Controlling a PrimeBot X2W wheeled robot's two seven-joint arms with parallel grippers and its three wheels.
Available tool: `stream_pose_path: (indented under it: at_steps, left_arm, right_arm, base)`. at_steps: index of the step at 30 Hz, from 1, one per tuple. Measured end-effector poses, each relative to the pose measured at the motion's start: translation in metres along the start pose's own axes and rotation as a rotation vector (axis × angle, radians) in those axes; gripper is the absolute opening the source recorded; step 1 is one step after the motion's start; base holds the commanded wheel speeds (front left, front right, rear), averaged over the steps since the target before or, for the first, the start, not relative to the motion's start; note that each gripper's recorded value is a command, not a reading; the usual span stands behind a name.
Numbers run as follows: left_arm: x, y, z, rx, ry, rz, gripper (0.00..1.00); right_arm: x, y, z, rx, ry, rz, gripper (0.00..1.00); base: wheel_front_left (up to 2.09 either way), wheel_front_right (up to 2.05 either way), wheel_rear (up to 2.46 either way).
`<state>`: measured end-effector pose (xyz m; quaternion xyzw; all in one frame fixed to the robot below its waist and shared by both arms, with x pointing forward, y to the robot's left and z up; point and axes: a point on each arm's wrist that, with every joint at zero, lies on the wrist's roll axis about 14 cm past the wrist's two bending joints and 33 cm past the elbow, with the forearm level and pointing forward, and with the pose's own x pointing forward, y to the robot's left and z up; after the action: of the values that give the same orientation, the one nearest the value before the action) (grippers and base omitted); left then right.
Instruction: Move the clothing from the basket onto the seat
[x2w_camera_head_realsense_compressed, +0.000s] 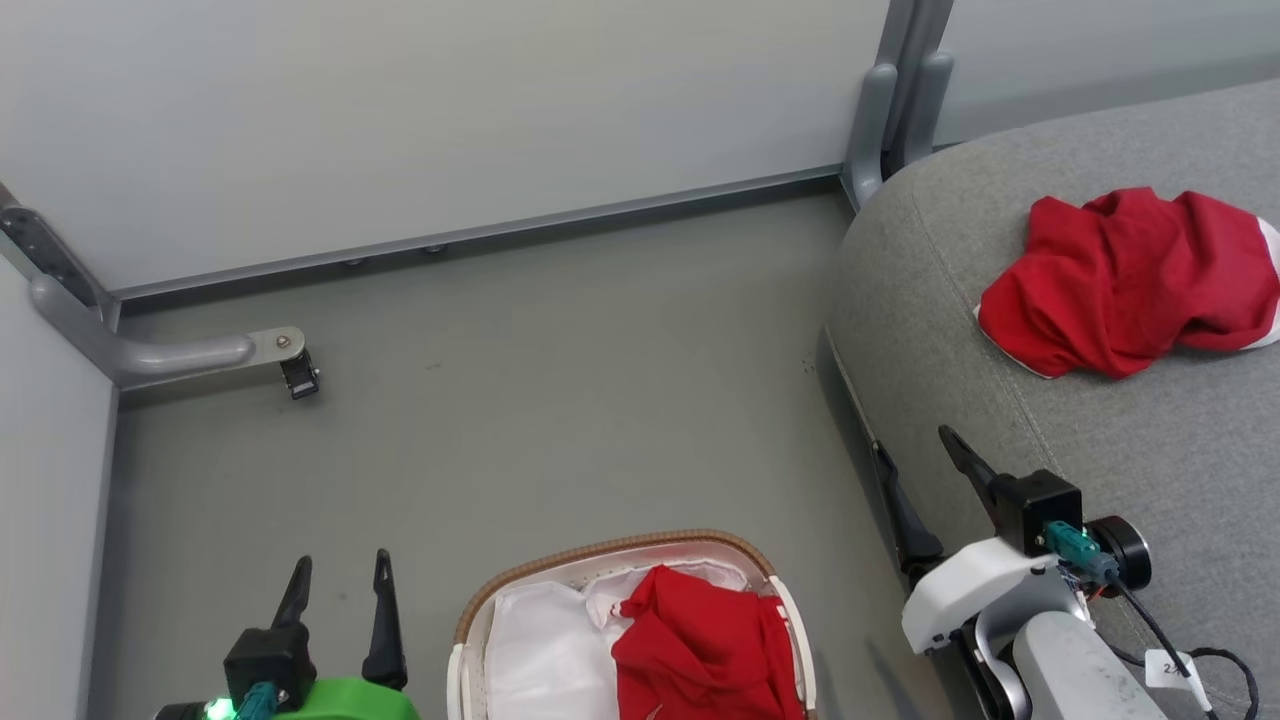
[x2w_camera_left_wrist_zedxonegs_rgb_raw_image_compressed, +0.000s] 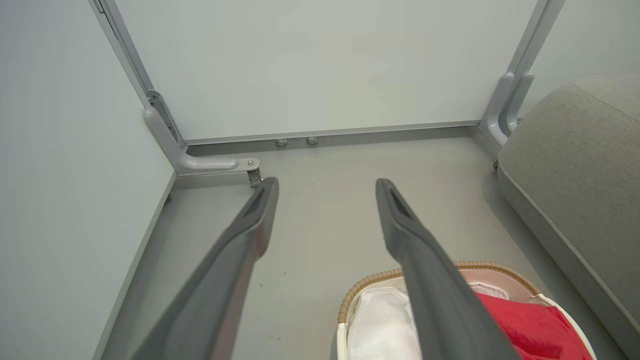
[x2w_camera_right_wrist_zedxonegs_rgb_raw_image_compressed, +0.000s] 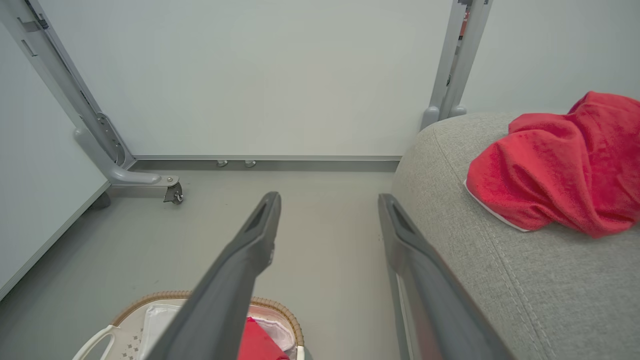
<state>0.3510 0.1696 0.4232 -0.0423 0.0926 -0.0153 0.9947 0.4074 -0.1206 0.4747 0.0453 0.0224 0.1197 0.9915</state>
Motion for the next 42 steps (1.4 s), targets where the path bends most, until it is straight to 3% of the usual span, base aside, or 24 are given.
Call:
stream_pose_path:
  at_steps: [9,20,24,29,42]
  left_arm:
    - [0.038,-0.065,-0.019,-0.029,0.073,-0.206,1.00]
    - [0.071,-0.144,-0.099,-0.034,0.325,-0.470,1.00]
    - [0.065,-0.161,-0.140,-0.050,0.462,-0.541,1.00]
    - [0.049,-0.188,-0.187,0.010,0.609,-0.690,1.00]
    - [0.011,-0.222,-0.241,0.162,0.744,-0.986,1.00]
  right_arm:
    - [0.030,-0.018,0.020,-0.016,-0.064,-0.016,1.00]
    - [0.058,-0.056,0.013,-0.035,-0.077,-0.082,1.00]
    - [0.061,-0.069,-0.003,-0.037,-0.043,-0.113,1.00]
    - [0.059,-0.090,-0.027,-0.036,0.013,-0.168,1.00]
    - [0.056,-0.114,-0.062,-0.050,0.096,-0.226,1.00]
  base:
    - [0.00,0.00,0.00]
    - [0.00,0.00,0.00]
    - [0.00,0.00,0.00]
    - [0.00,0.00,0.00]
    - [0.00,0.00,0.00]
